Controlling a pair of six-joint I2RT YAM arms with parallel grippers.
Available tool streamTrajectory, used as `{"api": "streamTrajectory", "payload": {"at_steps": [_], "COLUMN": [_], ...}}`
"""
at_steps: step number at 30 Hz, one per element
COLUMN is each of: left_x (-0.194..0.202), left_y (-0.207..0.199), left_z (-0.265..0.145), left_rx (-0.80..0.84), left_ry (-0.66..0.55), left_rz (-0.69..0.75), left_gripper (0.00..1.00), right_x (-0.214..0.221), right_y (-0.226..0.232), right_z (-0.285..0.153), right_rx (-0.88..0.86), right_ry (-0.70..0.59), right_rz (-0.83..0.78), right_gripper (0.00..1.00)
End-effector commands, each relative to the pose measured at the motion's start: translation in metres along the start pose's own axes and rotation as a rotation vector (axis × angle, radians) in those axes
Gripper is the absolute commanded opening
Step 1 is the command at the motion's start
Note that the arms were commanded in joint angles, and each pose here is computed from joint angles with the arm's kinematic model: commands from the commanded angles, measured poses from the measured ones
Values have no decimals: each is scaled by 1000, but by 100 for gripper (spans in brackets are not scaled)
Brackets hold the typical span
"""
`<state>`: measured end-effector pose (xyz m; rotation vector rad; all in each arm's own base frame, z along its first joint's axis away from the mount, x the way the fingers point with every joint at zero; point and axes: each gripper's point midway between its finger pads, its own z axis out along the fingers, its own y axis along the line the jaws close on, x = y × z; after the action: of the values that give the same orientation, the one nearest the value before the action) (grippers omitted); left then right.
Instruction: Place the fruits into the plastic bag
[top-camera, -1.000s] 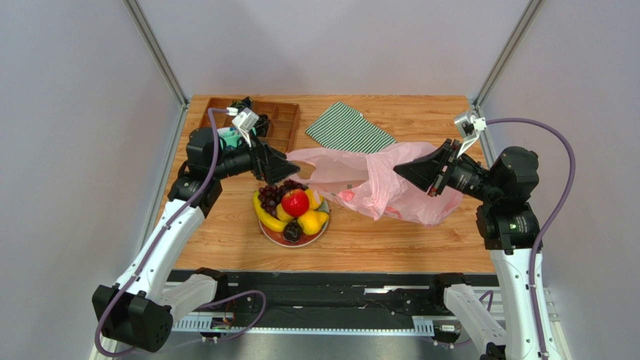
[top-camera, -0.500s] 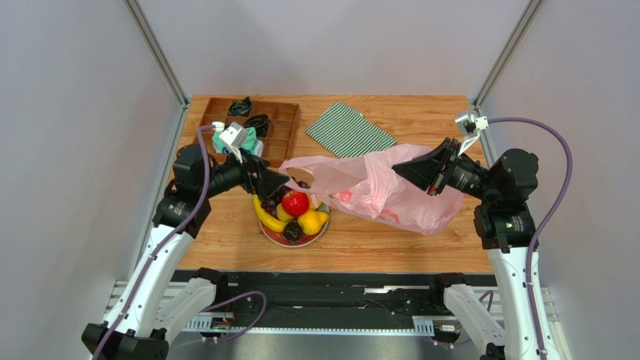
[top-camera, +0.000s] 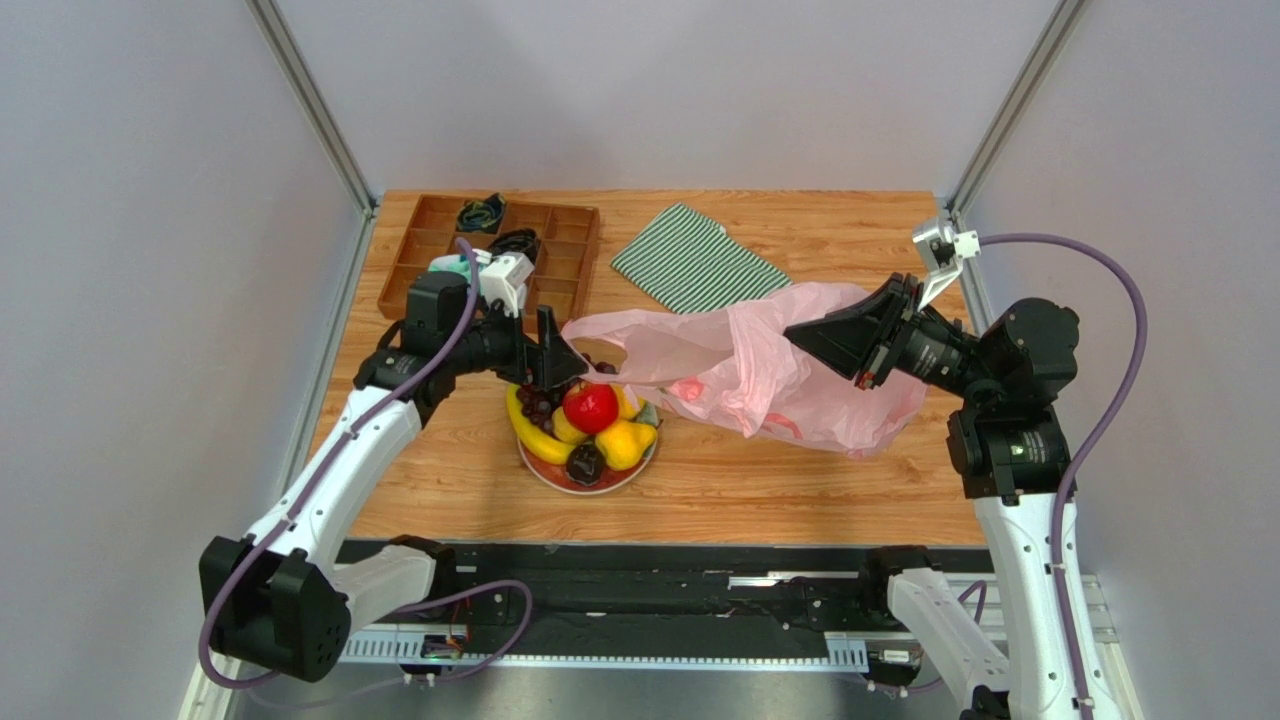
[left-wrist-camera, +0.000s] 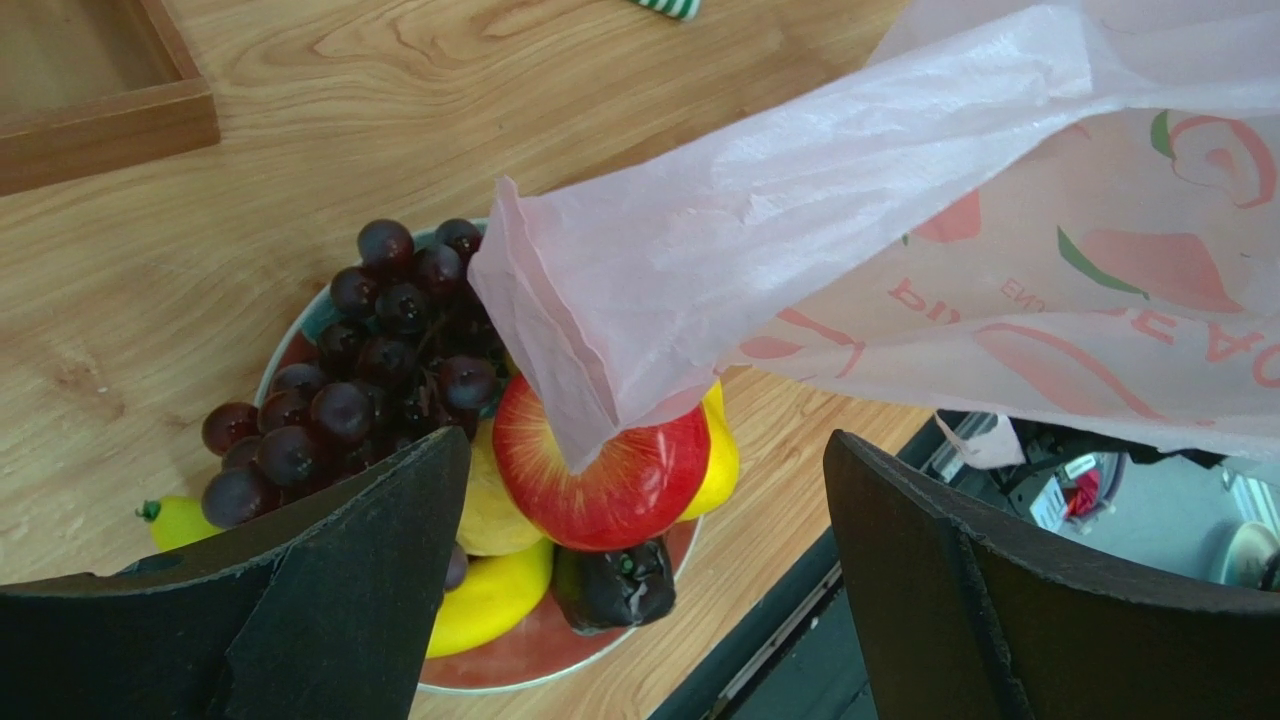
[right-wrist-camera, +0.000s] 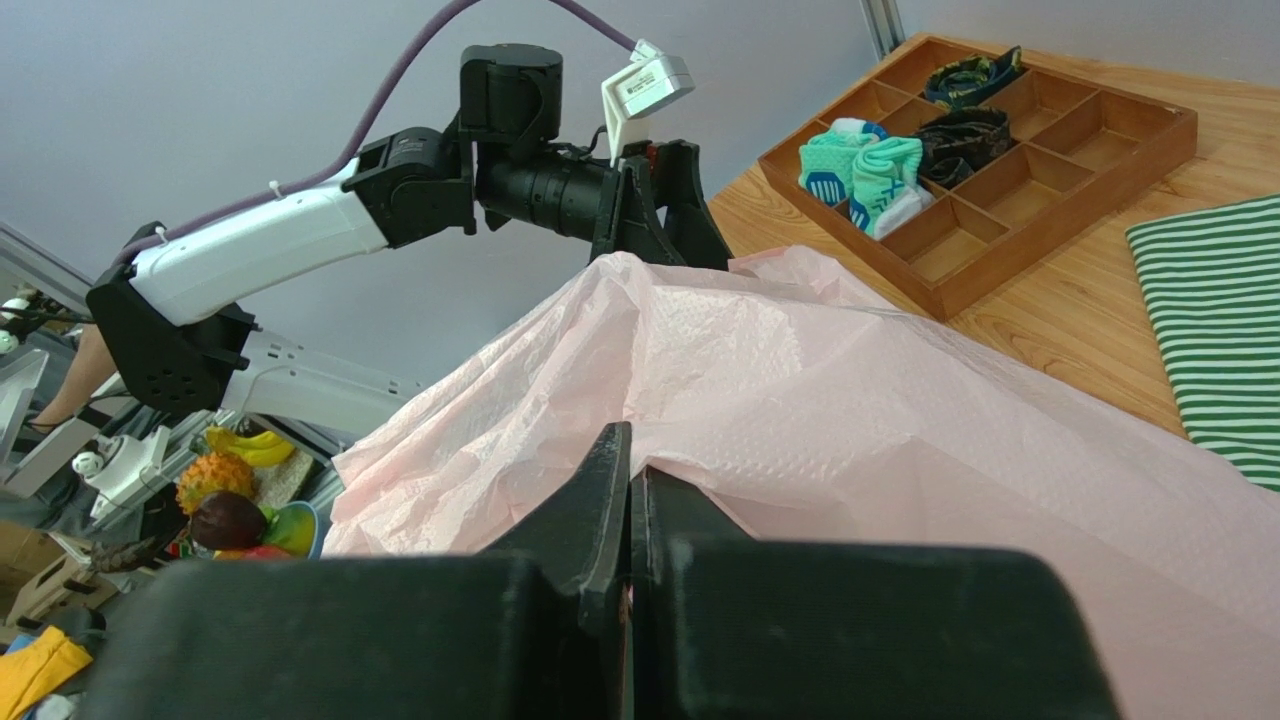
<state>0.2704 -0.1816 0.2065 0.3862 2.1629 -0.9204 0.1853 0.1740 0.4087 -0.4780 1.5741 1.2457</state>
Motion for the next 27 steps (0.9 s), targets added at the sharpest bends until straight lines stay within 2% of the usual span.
{"api": "streamTrajectory", "payload": {"at_steps": [1, 6, 9, 12, 15, 16, 19, 21, 22, 24, 25, 27], "left_x": [-29, -26, -34, -36, -36, -37, -49, -59, -66, -75, -82, -90], "left_y": [-3, 9, 1, -1, -2, -3, -12, -21, -25, -35, -40, -49], "left_z": [-4, 11, 18, 24, 22, 21, 13, 4, 0, -9, -13, -19], "left_rx": [-21, -44, 20, 48, 48, 51, 66, 78, 81, 92, 102, 120], "left_ry": [-70, 8, -3, 5, 12, 8, -47, -91, -115, -153, -171, -202], "left_rz": [30, -11, -22, -26, -18, -16, 6, 28, 33, 47, 48, 56], "left_gripper": [96, 93, 85, 66, 40, 25, 0, 0, 0, 0, 0, 0], "right_x": [-7, -7, -5, -5, -4, -3, 2, 6, 0, 13, 5, 19], "right_y": [12, 14, 14, 18, 19, 17, -2, -25, -43, -79, -105, -135], "right_z": [-1, -2, -2, -4, -6, -7, -5, -4, -6, -14, -28, -52], "right_rx": [-41, -41, -41, -43, -32, -22, 45, 141, 245, 426, 603, 813], "right_ry": [-15, -18, -17, -21, -26, -29, -34, -39, -73, -32, -75, -40], "right_rz": [-32, -28, -21, -20, -23, -30, -14, 28, 37, 81, 76, 107], "right_gripper": [0, 0, 0, 0, 0, 0, 0, 0, 1, 7, 22, 48]}}
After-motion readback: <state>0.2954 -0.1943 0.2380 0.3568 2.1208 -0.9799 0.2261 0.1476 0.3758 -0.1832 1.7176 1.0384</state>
